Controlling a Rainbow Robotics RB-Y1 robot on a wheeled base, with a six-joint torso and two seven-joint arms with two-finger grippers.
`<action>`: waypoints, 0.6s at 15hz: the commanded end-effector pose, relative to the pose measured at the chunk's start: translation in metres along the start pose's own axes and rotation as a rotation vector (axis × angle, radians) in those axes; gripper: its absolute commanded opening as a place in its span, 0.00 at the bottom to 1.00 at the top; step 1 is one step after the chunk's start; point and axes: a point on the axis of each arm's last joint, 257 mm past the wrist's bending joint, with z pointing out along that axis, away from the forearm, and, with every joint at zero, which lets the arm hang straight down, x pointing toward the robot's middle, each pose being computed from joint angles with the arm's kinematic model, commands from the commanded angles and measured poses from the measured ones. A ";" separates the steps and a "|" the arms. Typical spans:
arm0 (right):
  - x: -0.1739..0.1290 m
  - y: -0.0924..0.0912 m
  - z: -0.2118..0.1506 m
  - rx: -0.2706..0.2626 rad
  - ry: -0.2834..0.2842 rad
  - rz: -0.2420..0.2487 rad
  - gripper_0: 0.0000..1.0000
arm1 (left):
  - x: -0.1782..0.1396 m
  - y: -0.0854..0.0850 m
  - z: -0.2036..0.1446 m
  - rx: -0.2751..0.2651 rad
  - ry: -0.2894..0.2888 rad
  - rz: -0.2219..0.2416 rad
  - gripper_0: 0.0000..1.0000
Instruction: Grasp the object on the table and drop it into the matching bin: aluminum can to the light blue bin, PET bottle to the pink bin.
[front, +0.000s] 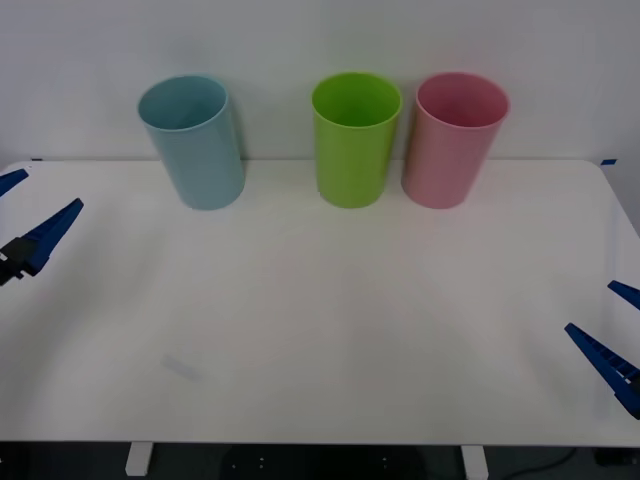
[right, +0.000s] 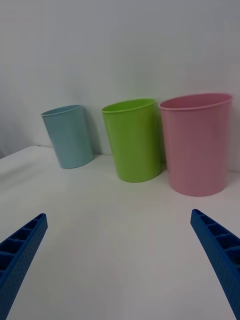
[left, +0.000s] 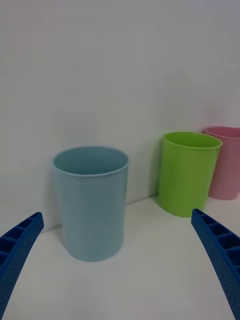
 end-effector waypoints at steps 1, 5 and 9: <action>0.000 0.000 0.000 0.000 0.000 0.000 1.00 | 0.007 -0.011 -0.028 0.038 0.038 0.026 1.00; 0.000 0.000 0.000 0.000 0.000 0.000 1.00 | 0.025 -0.023 -0.057 0.079 0.097 0.090 1.00; 0.000 0.000 0.000 0.000 0.000 0.000 1.00 | 0.042 -0.034 -0.079 0.092 0.133 0.095 1.00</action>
